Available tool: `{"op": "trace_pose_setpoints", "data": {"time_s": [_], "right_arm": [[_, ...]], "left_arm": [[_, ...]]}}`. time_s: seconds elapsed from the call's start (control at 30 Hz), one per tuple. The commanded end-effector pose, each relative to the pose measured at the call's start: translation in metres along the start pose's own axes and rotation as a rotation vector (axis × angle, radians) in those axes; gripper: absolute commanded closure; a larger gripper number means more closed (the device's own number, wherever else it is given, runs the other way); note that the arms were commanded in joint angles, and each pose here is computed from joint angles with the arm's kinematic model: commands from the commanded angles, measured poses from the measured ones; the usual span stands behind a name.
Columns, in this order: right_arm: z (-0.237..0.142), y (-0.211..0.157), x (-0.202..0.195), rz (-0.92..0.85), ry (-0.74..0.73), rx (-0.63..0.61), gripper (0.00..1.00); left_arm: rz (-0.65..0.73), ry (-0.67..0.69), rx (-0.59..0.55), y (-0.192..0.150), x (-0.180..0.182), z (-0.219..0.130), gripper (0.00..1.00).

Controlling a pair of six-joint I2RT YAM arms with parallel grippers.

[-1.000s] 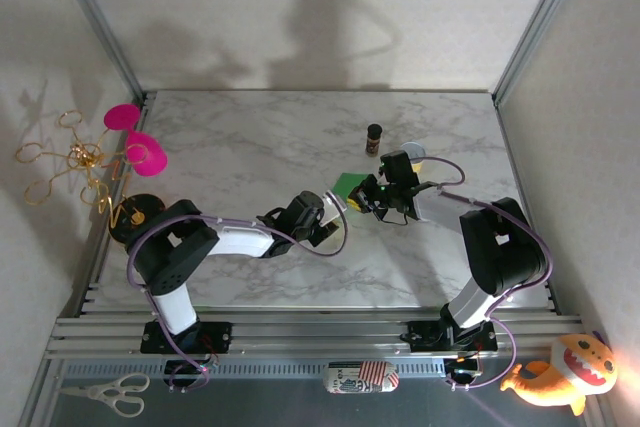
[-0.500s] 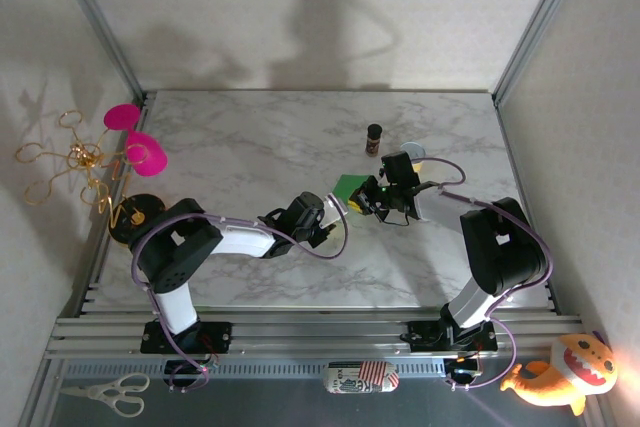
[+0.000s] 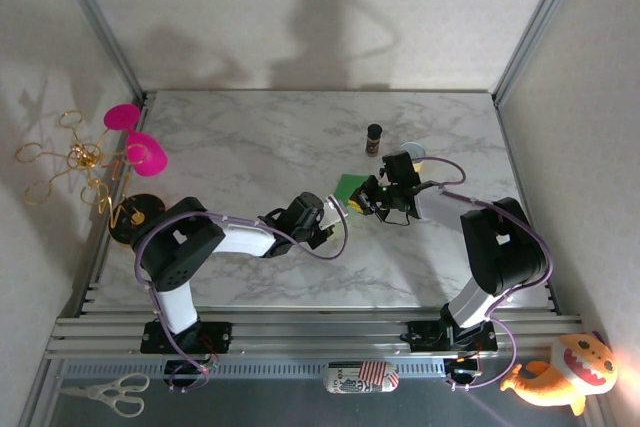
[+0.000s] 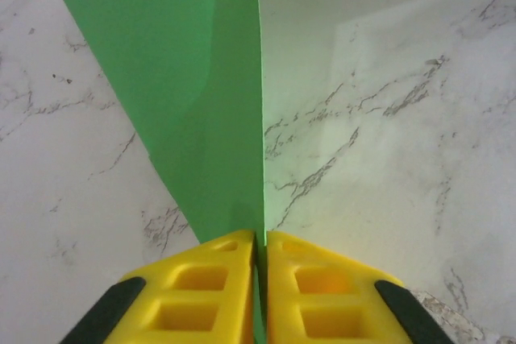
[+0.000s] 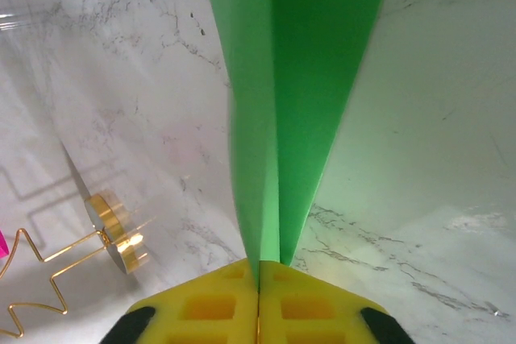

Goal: Fold a paper plane with a square sheet of paper (pick it up from the middle)
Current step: Fold the wing for the fifth time at the center of the table.

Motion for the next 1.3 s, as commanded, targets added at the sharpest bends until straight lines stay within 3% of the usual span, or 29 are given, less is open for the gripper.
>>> {"op": "trace_pose_setpoints", "data": {"time_s": [0.0,0.27,0.4,0.9,1.27], "right_arm": [[-0.006,0.002,0.008,-0.018,0.011,-0.004,0.83],[-0.014,0.006,0.011,-0.056,-0.01,-0.044,0.54],[-0.017,0.006,0.009,-0.071,-0.029,-0.057,0.48],[-0.031,0.013,0.001,-0.109,-0.105,-0.145,0.43],[-0.041,0.018,0.001,-0.323,-0.118,-0.228,0.43]], "left_arm": [[-0.02,-0.035,0.03,-0.006,0.0,0.003,0.92],[-0.067,-0.078,0.071,-0.011,0.002,0.006,0.99],[-0.098,-0.104,0.082,-0.01,0.003,0.007,1.0],[-0.314,-0.231,0.154,-0.011,0.013,0.013,1.0],[-0.638,-0.316,0.186,0.001,0.026,0.013,1.0]]}}
Point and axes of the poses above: each hand's point on the last joint's axis, 136 mm out from that joint toward the fingers, its own z axis out along the fingers, its own x axis along the line the jaws close on, y = z × x, the point moved 7 cm from there along -z, back along the fingers, and after that the axes turned 7 degrees about -z, right-handed, at the moved point
